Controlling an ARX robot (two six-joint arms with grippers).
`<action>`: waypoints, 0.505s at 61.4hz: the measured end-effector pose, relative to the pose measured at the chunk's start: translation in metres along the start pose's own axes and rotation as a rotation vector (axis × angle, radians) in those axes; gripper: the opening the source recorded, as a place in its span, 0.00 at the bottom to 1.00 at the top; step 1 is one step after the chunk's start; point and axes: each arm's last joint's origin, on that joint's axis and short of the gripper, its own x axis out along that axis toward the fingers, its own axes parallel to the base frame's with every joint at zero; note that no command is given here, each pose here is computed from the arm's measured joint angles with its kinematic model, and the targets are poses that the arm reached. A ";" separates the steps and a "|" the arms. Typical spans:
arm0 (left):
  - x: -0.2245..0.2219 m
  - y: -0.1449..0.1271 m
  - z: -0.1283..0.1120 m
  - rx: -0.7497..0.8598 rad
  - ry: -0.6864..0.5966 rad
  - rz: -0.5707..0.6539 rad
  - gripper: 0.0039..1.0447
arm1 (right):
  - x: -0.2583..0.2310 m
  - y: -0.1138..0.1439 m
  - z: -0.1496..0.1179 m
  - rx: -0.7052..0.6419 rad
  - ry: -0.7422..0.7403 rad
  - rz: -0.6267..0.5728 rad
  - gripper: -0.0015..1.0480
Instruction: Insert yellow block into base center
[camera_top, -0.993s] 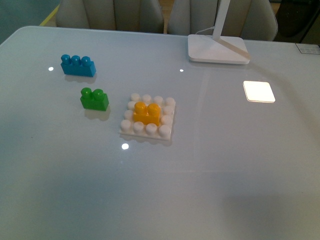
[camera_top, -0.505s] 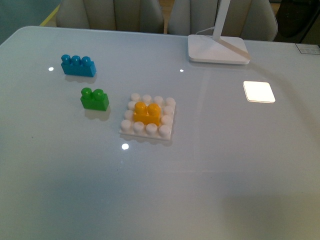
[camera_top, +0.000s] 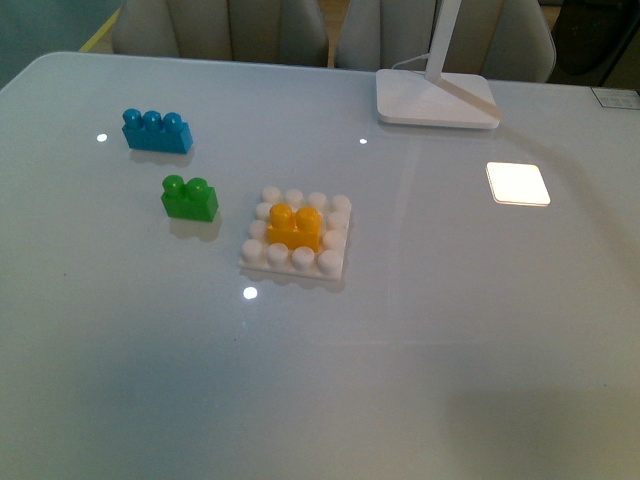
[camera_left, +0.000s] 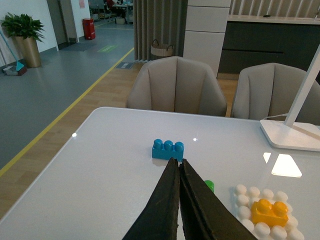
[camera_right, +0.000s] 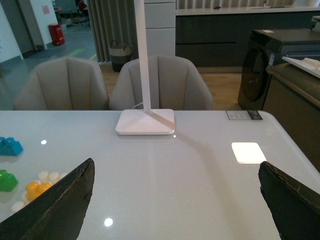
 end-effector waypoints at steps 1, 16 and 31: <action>-0.001 0.000 0.000 0.000 -0.001 0.000 0.02 | 0.000 0.000 0.000 0.000 0.000 0.000 0.92; -0.010 0.000 0.002 0.000 -0.008 0.000 0.02 | 0.000 0.000 0.000 0.000 0.000 0.000 0.92; -0.017 0.000 0.003 0.000 -0.009 0.000 0.02 | 0.000 0.000 0.000 0.000 0.000 0.000 0.92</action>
